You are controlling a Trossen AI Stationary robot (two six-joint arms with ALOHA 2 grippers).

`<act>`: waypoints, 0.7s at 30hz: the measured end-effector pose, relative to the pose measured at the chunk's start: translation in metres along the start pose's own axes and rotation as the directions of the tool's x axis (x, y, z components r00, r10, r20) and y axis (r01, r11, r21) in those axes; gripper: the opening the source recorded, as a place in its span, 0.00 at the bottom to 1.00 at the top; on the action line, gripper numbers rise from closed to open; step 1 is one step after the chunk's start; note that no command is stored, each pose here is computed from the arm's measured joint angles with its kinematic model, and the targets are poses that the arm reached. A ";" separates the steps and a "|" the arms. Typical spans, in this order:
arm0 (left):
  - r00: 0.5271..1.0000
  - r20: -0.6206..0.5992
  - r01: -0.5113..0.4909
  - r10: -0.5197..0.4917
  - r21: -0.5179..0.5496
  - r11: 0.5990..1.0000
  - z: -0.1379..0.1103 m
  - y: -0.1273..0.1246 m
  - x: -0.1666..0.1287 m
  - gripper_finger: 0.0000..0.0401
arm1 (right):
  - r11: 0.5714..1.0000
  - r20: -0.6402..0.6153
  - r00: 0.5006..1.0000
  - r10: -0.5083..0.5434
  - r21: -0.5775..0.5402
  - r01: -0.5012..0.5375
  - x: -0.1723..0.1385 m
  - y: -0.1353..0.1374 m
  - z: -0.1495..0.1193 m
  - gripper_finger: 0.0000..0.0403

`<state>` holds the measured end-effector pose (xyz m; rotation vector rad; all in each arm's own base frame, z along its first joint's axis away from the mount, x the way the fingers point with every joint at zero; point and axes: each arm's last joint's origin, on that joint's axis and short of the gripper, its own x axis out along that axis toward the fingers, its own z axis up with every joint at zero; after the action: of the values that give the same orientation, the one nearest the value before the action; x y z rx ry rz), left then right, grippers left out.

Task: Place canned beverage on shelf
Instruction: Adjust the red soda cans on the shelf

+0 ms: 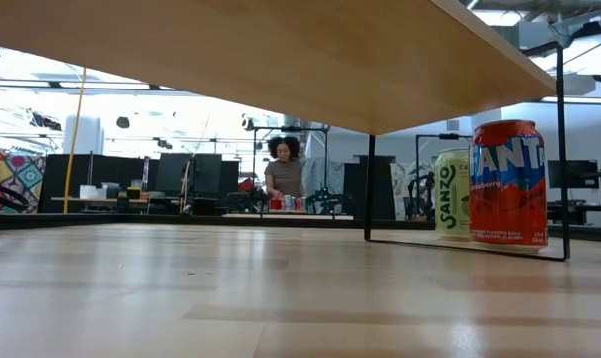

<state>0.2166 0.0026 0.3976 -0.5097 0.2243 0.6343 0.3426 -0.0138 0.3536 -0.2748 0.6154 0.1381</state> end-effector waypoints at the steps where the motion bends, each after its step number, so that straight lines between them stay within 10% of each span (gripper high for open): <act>1: 1.000 -0.001 0.000 0.000 -0.002 1.000 0.000 0.000 0.000 0.83 | 1.000 -0.007 1.000 0.018 -0.007 -0.018 0.002 0.001 -0.002 0.75; 12: 1.000 -0.003 0.003 -0.003 -0.002 1.000 0.000 0.000 0.000 0.83 | 0.999 -0.060 0.997 -0.040 -0.035 0.037 0.007 0.007 -0.003 0.75; 21: 1.000 -0.004 0.003 -0.003 0.003 1.000 0.000 0.000 0.000 0.83 | 0.994 -0.146 0.988 0.057 0.096 -0.044 -0.061 0.031 -0.009 0.72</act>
<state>0.2166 0.0025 0.3974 -0.5089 0.2282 0.6295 0.2818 0.0106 0.3761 -0.1809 0.7750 0.1383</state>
